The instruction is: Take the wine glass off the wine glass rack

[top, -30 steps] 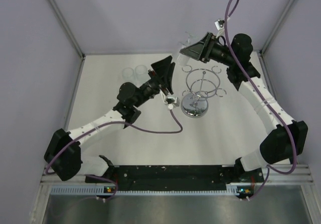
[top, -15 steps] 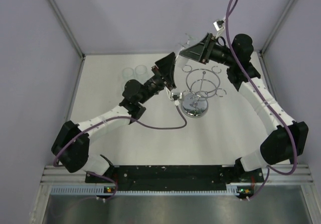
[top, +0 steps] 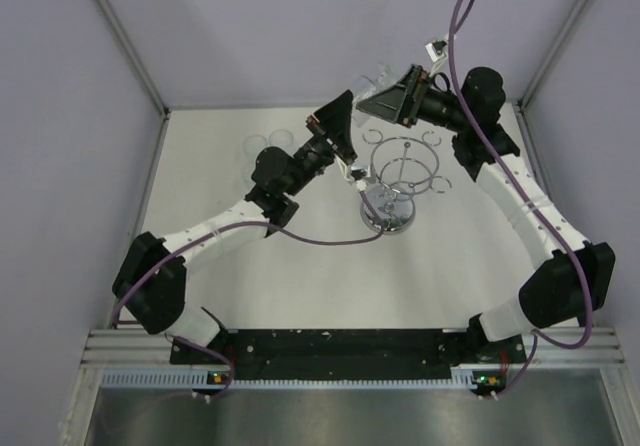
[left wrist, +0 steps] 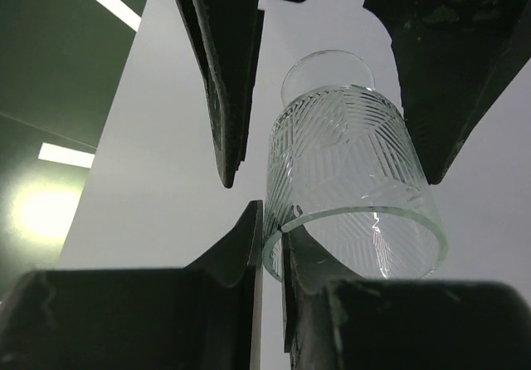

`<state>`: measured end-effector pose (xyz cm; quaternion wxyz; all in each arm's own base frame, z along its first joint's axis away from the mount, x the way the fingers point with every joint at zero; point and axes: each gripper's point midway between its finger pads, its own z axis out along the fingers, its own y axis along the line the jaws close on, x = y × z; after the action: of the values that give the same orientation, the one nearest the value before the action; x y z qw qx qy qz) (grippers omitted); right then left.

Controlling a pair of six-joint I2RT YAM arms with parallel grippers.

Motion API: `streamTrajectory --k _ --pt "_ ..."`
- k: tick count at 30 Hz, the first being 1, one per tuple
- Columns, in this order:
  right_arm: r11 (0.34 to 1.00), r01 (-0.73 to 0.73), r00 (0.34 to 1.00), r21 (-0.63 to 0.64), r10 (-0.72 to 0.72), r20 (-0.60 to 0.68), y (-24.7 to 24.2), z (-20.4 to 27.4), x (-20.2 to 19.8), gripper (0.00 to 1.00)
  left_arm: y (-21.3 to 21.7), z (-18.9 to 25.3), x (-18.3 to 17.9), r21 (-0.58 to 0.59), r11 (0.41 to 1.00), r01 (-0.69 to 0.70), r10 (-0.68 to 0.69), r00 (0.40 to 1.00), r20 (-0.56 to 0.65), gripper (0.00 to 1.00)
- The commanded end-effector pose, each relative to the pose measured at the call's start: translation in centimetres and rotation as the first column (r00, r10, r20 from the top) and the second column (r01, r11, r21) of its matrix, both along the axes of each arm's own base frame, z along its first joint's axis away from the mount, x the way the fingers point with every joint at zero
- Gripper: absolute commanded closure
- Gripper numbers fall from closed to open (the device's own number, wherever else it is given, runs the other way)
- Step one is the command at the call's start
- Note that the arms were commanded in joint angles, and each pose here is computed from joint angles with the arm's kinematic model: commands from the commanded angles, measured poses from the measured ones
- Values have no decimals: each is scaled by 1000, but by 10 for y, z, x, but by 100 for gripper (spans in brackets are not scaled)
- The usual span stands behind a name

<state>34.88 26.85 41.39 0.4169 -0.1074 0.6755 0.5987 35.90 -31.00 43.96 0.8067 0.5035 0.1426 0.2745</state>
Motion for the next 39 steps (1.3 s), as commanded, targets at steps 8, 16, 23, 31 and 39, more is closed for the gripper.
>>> streamTrajectory --k 8,16,23,31,39 --pt "991 112 959 -70 -90 267 -34 32 -19 1 69 44 27 -140 961 -238 211 960 -186 100" --pt "875 449 819 -181 -322 475 -89 36 11 1 126 -6 39 66 924 -376 339 729 -595 100" --pt "733 620 733 -278 -416 537 -131 19 23 1 145 -48 28 171 913 -372 367 560 -743 100" --pt "712 619 728 -331 -363 581 -134 0 17 1 129 -89 -7 330 936 -126 352 399 -847 100" --pt "776 539 724 -327 -229 651 -121 -4 -16 1 126 -140 -27 484 868 111 451 232 -862 100"
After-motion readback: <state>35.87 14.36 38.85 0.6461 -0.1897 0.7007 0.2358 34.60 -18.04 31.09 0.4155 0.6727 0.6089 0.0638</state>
